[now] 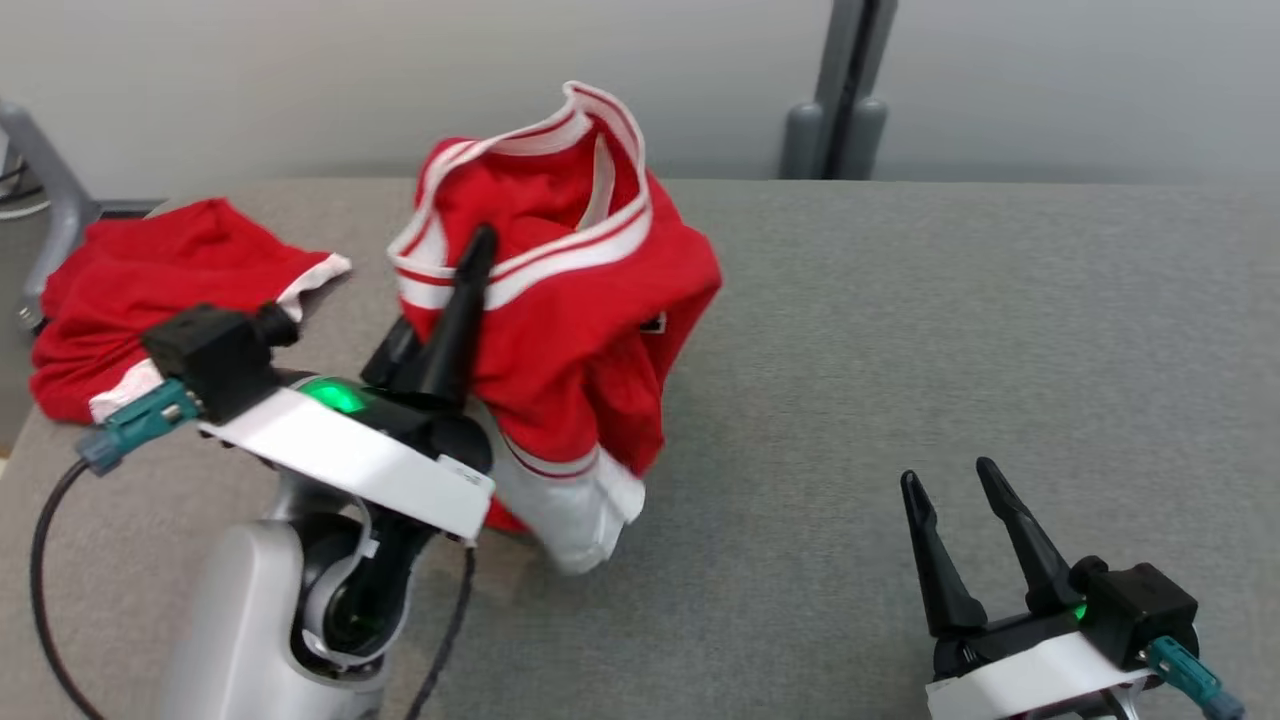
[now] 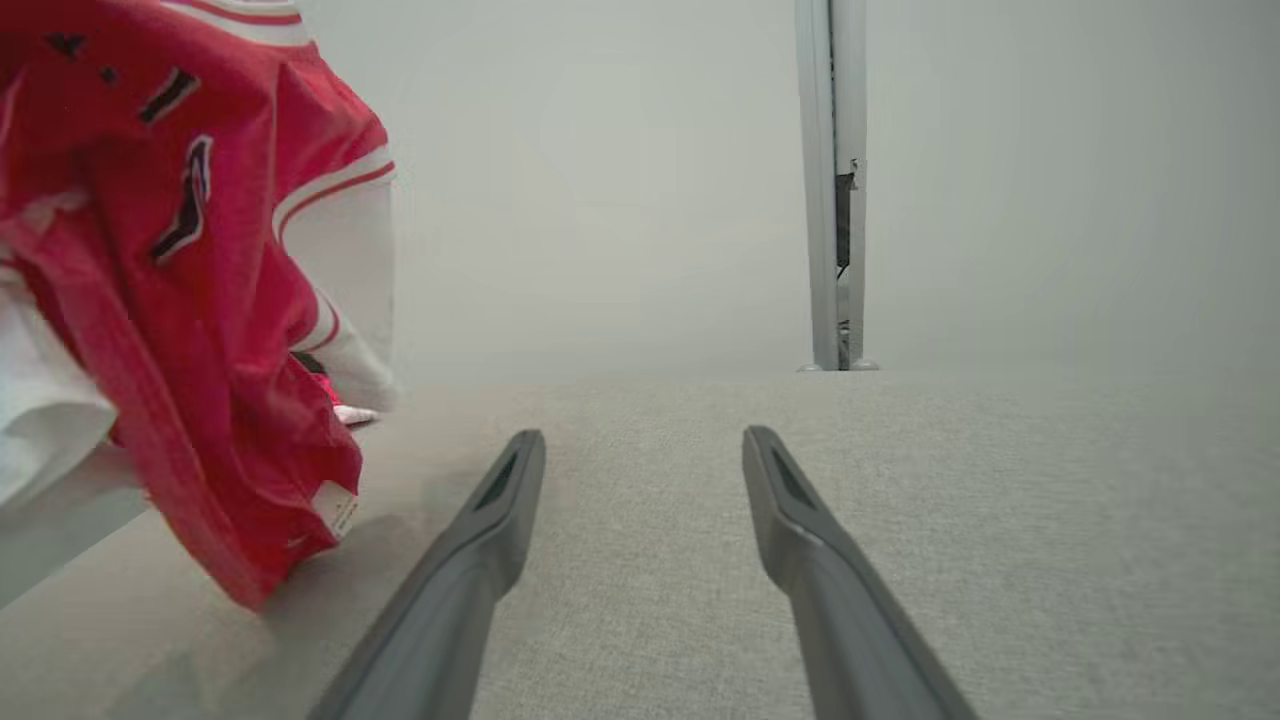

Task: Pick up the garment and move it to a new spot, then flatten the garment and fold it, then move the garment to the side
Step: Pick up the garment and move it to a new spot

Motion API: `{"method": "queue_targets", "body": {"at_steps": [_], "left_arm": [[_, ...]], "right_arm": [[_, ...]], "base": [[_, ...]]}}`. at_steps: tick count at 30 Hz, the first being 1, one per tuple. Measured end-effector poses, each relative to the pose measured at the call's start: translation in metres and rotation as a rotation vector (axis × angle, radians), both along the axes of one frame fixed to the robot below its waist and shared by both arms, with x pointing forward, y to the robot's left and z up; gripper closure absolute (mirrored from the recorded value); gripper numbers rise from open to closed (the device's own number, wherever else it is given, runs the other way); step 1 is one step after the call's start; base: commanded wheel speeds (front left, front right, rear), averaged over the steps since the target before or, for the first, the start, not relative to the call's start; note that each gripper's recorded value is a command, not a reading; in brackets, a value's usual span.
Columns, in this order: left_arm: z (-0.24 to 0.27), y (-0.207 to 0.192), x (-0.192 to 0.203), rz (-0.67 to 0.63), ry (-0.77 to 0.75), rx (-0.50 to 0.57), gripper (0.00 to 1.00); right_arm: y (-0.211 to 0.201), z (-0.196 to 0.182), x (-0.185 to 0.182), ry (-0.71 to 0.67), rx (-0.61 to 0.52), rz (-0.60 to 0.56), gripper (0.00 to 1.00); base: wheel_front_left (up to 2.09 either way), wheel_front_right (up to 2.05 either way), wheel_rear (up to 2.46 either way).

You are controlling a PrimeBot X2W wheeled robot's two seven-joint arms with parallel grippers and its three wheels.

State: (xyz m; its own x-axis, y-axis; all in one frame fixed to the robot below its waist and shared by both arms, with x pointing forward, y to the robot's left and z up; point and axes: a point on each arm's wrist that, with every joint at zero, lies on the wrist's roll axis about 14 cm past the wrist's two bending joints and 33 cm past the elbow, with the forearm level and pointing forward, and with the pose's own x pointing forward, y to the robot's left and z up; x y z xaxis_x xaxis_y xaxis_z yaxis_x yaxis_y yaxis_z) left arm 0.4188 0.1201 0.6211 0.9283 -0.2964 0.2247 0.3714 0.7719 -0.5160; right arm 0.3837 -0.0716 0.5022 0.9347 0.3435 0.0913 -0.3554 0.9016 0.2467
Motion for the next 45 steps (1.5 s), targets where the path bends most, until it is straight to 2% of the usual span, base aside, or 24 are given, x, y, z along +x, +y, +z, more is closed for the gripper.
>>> {"method": "queue_targets", "body": {"at_steps": [3,6,11,12,18,21,22,23,24,26,27,29,31,34,38,39,45], "left_arm": [[0.016,-0.046,-0.006,-0.130,-0.014,0.007,1.00],[0.008,-0.086,-0.005,-0.236,0.029,0.028,1.00],[-0.055,-0.147,-0.001,-0.393,0.213,0.103,1.00],[-0.055,-0.147,-0.001,-0.393,0.213,0.103,1.00],[-0.162,-0.178,0.003,-0.461,0.464,0.261,1.00],[-0.200,-0.177,0.007,-0.446,0.541,0.276,1.00],[-0.206,-0.177,0.008,-0.445,0.555,0.252,0.81],[-0.209,-0.177,0.009,-0.444,0.560,0.238,0.38],[-0.210,-0.178,0.010,-0.444,0.548,0.237,0.00],[-0.201,-0.181,0.011,-0.432,0.485,0.243,0.00],[-0.194,-0.180,0.012,-0.425,0.421,0.282,0.00],[-0.174,-0.175,0.013,-0.387,0.294,0.338,0.00],[-0.157,-0.164,0.007,-0.328,0.218,0.336,0.00],[-0.132,-0.115,-0.010,-0.150,0.123,0.361,0.00],[-0.139,-0.033,-0.029,0.061,0.126,0.476,0.00],[-0.141,-0.016,-0.035,0.112,0.140,0.471,0.00],[-0.145,0.042,-0.079,0.260,0.168,0.486,0.00]], "right_arm": [[-0.025,0.007,-0.006,-0.016,0.006,-0.072,0.00],[-0.048,0.010,-0.013,-0.021,0.009,-0.144,0.00],[-0.091,0.012,-0.023,-0.022,0.013,-0.280,0.00],[-0.091,0.012,-0.023,-0.022,0.013,-0.280,0.00],[-0.132,0.004,-0.037,0.011,0.007,-0.412,0.00],[-0.143,-0.003,-0.041,0.036,0.000,-0.449,0.00],[-0.145,-0.005,-0.042,0.043,-0.001,-0.457,0.00],[-0.148,-0.006,-0.042,0.047,-0.003,-0.464,0.00],[-0.149,-0.007,-0.043,0.049,-0.004,-0.469,0.00],[-0.149,-0.005,-0.043,0.043,-0.003,-0.469,0.00],[-0.149,-0.003,-0.044,0.037,-0.001,-0.469,0.00],[-0.149,0.002,-0.046,0.020,-0.005,-0.466,0.00],[-0.149,0.007,-0.052,0.000,-0.015,-0.469,0.00],[-0.151,0.021,-0.060,-0.057,-0.059,-0.468,0.00],[-0.137,0.038,-0.052,-0.122,-0.095,-0.420,0.00],[-0.134,0.040,-0.051,-0.129,-0.105,-0.408,0.00],[-0.106,0.033,-0.046,-0.124,-0.166,-0.313,0.00]], "base": [[0.00,0.00,0.00],[0.00,0.00,0.00],[0.00,0.00,0.00],[0.00,0.00,0.00],[0.00,0.00,0.00],[0.00,0.00,0.00],[0.00,0.00,0.00],[0.00,0.00,0.00],[0.00,0.00,0.00],[0.00,0.00,0.00],[0.00,0.00,0.00],[0.00,0.00,0.00],[0.00,0.00,0.00],[0.00,0.00,0.00],[0.00,0.00,0.00],[0.00,0.00,0.00],[0.00,0.00,0.00]]}}
